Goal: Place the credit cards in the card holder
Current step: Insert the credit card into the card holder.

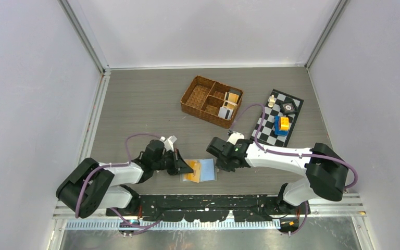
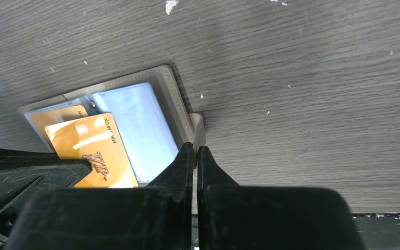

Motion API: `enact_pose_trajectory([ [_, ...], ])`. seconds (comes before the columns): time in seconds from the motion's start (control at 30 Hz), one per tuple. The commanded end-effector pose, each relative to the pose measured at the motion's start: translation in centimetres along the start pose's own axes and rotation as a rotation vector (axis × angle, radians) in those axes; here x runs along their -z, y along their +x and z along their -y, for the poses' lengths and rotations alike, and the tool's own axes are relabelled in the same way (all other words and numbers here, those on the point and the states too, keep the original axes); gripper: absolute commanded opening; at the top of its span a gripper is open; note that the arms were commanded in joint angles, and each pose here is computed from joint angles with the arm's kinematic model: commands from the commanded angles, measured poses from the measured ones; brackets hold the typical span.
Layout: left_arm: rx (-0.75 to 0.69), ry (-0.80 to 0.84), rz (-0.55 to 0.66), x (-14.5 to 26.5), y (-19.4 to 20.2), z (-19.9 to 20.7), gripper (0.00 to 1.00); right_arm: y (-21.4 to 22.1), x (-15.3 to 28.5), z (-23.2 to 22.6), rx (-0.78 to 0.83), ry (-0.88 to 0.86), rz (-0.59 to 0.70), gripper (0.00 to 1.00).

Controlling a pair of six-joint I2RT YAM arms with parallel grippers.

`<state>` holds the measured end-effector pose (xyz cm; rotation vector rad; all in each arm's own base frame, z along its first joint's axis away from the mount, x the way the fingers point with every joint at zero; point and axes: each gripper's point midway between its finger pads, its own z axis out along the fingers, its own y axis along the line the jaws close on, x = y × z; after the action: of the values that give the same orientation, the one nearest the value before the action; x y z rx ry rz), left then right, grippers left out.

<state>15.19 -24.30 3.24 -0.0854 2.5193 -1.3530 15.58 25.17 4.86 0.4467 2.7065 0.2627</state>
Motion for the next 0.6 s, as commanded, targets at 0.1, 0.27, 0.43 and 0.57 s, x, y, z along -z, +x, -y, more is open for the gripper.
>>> enact_pose_trajectory([
  [0.1, -0.021, -0.027, 0.091, -0.17, -1.05, -0.89, 0.00, -0.78, 0.45, -0.89, -0.039, -0.040, 0.036, 0.00],
  [0.27, -0.014, -0.019, 0.109, -0.28, -1.31, -0.78, 0.00, -0.70, 0.33, -0.90, -0.038, -0.039, 0.035, 0.00],
  [0.43, -0.010, -0.015, 0.106, -0.62, -1.25, -0.63, 0.00, -0.65, 0.30, -0.96, -0.038, -0.042, 0.034, 0.00],
  [0.57, -0.009, -0.009, 0.103, -0.97, -1.12, -0.55, 0.00, -0.61, 0.25, -0.86, -0.038, -0.041, 0.033, 0.00],
])
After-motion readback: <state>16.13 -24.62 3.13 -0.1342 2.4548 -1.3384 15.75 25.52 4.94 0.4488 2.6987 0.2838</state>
